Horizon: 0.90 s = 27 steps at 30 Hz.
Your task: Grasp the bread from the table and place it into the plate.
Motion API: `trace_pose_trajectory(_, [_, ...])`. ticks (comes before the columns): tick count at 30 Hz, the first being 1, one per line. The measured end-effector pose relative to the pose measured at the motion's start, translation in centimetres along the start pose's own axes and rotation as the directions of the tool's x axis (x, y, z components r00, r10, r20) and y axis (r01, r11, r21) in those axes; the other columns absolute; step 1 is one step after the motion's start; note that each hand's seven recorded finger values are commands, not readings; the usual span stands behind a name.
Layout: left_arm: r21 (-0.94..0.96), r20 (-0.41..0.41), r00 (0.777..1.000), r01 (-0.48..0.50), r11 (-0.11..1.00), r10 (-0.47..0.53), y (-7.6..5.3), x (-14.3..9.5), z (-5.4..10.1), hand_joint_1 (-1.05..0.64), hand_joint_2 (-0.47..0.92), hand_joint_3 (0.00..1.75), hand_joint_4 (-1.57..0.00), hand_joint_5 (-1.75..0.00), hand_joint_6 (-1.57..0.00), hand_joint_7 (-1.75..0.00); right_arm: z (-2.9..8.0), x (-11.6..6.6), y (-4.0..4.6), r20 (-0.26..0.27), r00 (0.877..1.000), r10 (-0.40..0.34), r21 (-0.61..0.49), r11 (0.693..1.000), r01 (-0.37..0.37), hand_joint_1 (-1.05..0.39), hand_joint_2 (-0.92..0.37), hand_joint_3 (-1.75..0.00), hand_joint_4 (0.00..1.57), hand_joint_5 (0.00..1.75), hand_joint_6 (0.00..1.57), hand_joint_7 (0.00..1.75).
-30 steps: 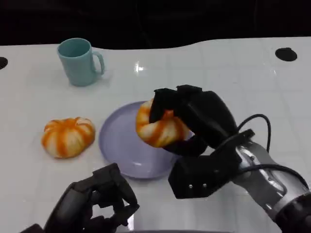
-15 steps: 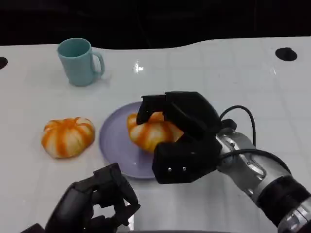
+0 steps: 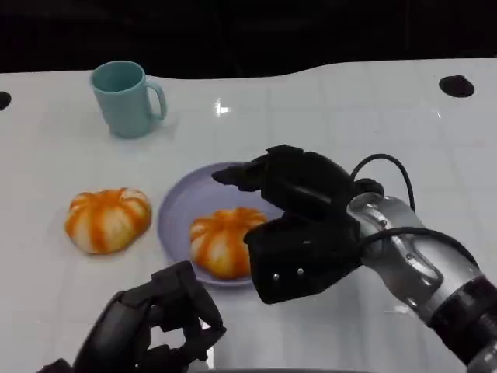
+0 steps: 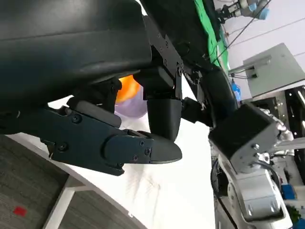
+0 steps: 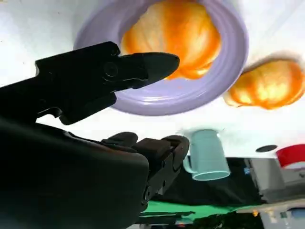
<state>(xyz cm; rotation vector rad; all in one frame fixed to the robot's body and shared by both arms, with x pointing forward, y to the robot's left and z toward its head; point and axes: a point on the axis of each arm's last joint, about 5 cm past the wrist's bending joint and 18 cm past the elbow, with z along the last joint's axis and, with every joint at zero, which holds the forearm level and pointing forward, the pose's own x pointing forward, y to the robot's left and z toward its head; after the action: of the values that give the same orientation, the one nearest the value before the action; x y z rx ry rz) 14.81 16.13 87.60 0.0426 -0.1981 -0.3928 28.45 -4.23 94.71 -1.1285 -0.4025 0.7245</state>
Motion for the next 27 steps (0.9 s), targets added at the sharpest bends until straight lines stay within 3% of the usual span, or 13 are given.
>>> trace_pose_trajectory(6, [0.002, 0.001, 1.0, -0.005, 1.0, 0.005, 0.0, 0.0, 0.0, -0.53, 0.92, 0.34, -0.68, -1.75, -0.59, -1.56, 0.1, -1.9, -0.95, 0.016, 1.0, -0.011, 0.057, 0.998, 0.01, -0.71, -0.92, -0.27, 0.0, 0.4, 0.24, 0.01])
trace_pose_trajectory(11, [0.002, 0.003, 1.0, -0.004, 1.0, 0.004, 0.0, 0.1, 0.0, -0.54, 0.92, 0.34, -0.68, -1.75, -0.59, -1.57, -0.5, -4.1, -1.83, 0.033, 0.994, -0.105, 0.138, 0.985, 0.099, -0.67, -0.92, -0.22, 0.02, 0.62, 0.32, 0.03])
trace_pose_trajectory(13, [0.001, 0.004, 1.0, -0.004, 1.0, 0.004, 0.0, 0.1, 0.0, -0.53, 0.92, 0.34, -0.69, -1.75, -0.59, -1.58, -0.9, -5.2, -1.7, 0.035, 0.99, -0.139, 0.166, 0.977, 0.131, -0.66, -0.92, -0.22, 0.03, 0.65, 0.33, 0.04])
trace_pose_trajectory(17, [0.002, 0.006, 1.0, -0.003, 1.0, 0.003, 0.1, 0.2, 0.1, -0.52, 0.92, 0.34, -0.69, -1.75, -0.59, -1.58, -1.6, -7.2, -1.26, 0.026, 0.975, -0.219, 0.207, 0.956, 0.209, -0.56, -0.92, -0.16, 0.25, 0.77, 0.51, 0.12])
trace_pose_trajectory(22, [0.005, 0.005, 1.0, -0.003, 1.0, 0.003, 0.1, 0.2, 0.1, -0.52, 0.92, 0.34, -0.69, -1.75, -0.58, -1.58, -2.5, -9.8, 0.34, -0.003, 0.955, -0.297, 0.296, 0.912, 0.285, -0.44, -0.92, -0.1, 0.47, 0.96, 0.69, 0.22])
trace_pose_trajectory(24, [0.004, 0.002, 1.0, -0.003, 1.0, 0.003, 0.1, 0.2, 0.0, -0.52, 0.92, 0.34, -0.69, -1.75, -0.58, -1.58, -2.6, -10.5, 0.87, -0.012, 0.948, -0.317, 0.325, 0.896, 0.303, -0.35, -0.92, -0.07, 0.54, 1.09, 0.72, 0.38])
trace_pose_trajectory(27, [0.004, -0.002, 1.0, -0.003, 1.0, 0.003, 0.1, 0.2, 0.0, -0.52, 0.92, 0.34, -0.69, -1.75, -0.58, -1.58, -2.8, -11.6, 1.46, -0.022, 0.931, -0.365, 0.377, 0.859, 0.346, -0.2, -0.89, -0.15, 0.64, 1.23, 0.68, 0.83])
